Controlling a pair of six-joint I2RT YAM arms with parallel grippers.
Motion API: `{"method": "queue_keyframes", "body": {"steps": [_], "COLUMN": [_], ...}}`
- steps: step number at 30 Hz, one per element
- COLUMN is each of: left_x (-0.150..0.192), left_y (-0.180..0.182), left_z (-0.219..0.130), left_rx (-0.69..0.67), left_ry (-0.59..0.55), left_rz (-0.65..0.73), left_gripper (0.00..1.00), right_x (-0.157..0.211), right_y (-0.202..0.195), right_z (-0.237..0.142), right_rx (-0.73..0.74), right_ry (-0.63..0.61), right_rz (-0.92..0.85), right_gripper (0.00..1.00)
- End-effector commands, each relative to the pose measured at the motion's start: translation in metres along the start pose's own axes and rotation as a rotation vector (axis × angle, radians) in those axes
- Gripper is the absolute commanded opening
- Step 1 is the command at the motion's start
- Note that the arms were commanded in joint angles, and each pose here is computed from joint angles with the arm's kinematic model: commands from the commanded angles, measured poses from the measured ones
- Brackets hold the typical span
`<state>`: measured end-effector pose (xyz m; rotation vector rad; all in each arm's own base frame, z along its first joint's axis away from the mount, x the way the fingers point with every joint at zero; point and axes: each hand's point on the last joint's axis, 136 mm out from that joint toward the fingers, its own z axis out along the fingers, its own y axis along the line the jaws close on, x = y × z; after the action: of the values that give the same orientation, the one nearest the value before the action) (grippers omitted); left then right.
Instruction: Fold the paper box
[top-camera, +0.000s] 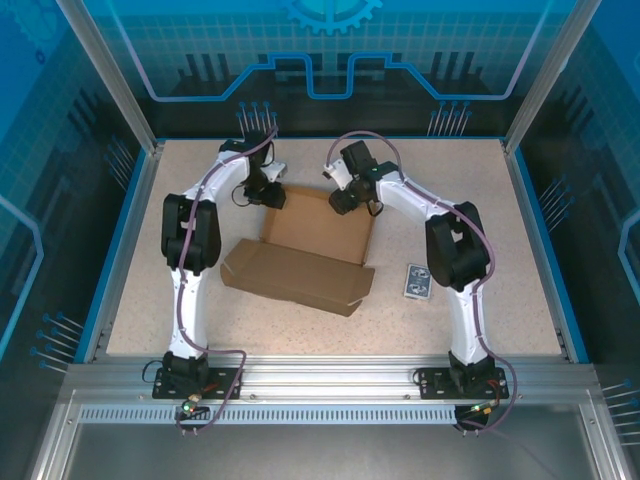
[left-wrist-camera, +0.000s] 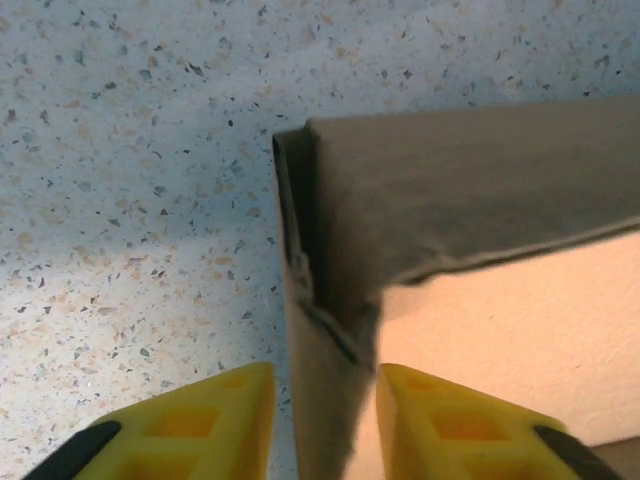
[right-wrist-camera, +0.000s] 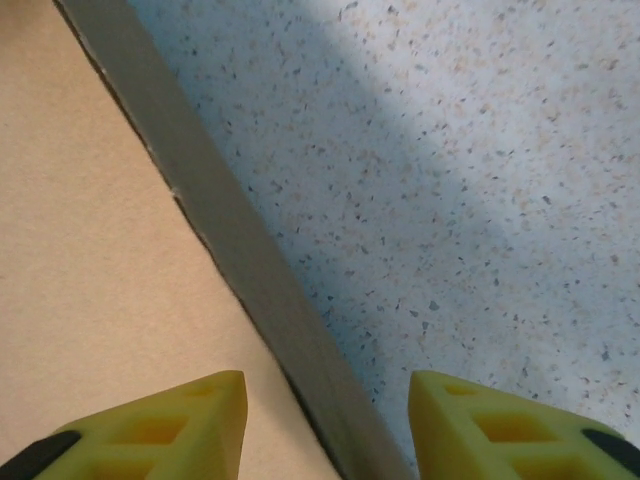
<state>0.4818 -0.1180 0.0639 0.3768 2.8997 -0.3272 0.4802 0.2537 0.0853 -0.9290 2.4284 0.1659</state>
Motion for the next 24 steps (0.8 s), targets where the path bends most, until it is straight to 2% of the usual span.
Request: {"method": "queue_keyframes", "body": {"steps": [1,9,14,19,24], "left_x": [-0.023,-0.052,-0.064,-0.072,-0.067], "left_y": [-0.011,-0.023,-0.022,-0.018,-0.004], "left_z": [-0.016,-0.055,-0.085,-0.128,-0.172], "left_rx": [0.032,0.064,0.046,0.048,0.038], "left_ry": [-0.079,-0.223,-0.318,-0.471,-0.644], "left_rz": [0.013,0.018,0.011,-0.028,-0.101], "left_gripper": [0.41,0.58,0.62,0.62,0.62], "right_x": [0.008,0.027,0.042,0.064,0.1], "right_y": [-0.007,-0.024,-0.043,-0.065,-0.073], "right_z": [0.007,0.014,0.011,0.001,-0.013], "right_rx": [-0.017,-0.004,0.016,0.041,0.08], "right_ry": [0.026,0.063,0.081,0.109,0.145], "right_rz": [0.044,0.133,0.245,0.413,0.537], "right_gripper": [0.4,0.27,0.22,0.18,0.19]}}
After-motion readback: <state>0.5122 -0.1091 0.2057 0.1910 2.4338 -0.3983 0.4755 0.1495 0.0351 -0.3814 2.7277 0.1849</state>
